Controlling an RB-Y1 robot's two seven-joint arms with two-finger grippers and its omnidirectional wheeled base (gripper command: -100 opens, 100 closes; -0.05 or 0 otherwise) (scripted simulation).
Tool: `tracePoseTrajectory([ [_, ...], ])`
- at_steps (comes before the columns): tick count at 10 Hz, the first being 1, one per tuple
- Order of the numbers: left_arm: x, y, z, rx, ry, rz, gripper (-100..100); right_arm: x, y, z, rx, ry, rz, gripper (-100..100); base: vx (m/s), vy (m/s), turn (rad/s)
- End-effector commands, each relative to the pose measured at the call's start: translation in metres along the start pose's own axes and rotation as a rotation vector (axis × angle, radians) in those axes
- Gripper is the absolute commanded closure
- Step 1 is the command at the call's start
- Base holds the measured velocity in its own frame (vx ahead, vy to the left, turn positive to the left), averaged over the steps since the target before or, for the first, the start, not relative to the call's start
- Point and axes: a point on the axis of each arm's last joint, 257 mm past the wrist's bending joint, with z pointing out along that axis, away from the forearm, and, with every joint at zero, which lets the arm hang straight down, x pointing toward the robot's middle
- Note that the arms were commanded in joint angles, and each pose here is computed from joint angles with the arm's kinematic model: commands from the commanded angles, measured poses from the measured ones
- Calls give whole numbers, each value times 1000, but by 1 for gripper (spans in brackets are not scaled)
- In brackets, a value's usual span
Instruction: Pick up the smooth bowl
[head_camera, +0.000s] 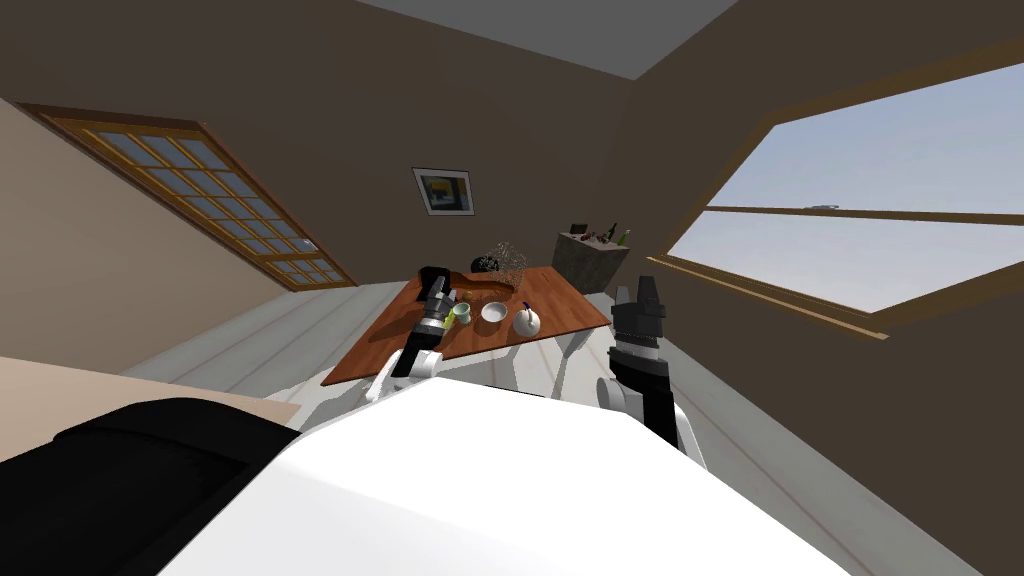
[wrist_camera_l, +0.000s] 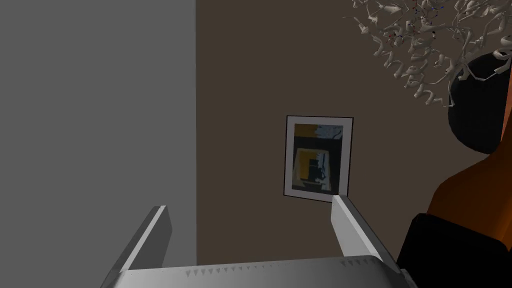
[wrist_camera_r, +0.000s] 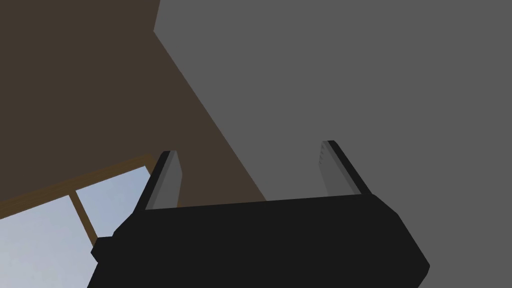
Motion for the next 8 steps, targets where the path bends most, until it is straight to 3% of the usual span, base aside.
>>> tracePoseTrajectory([
  [1, -5, 14, 4, -42, -11, -8, -100, 0, 0, 0, 0, 0, 0, 0, -12, -15, 25],
  [5, -34, 68, 6, -187, -69, -62, -100, 0, 0, 0, 0, 0, 0, 0, -11, -16, 48],
  [6, -34, 73, 5, -203, -72, -62, -100, 0, 0, 0, 0, 0, 0, 0, -3, -12, 25],
  [8, -51, 109, 3, -296, -119, -112, -100, 0, 0, 0, 0, 0, 0, 0, -5, -22, 51],
])
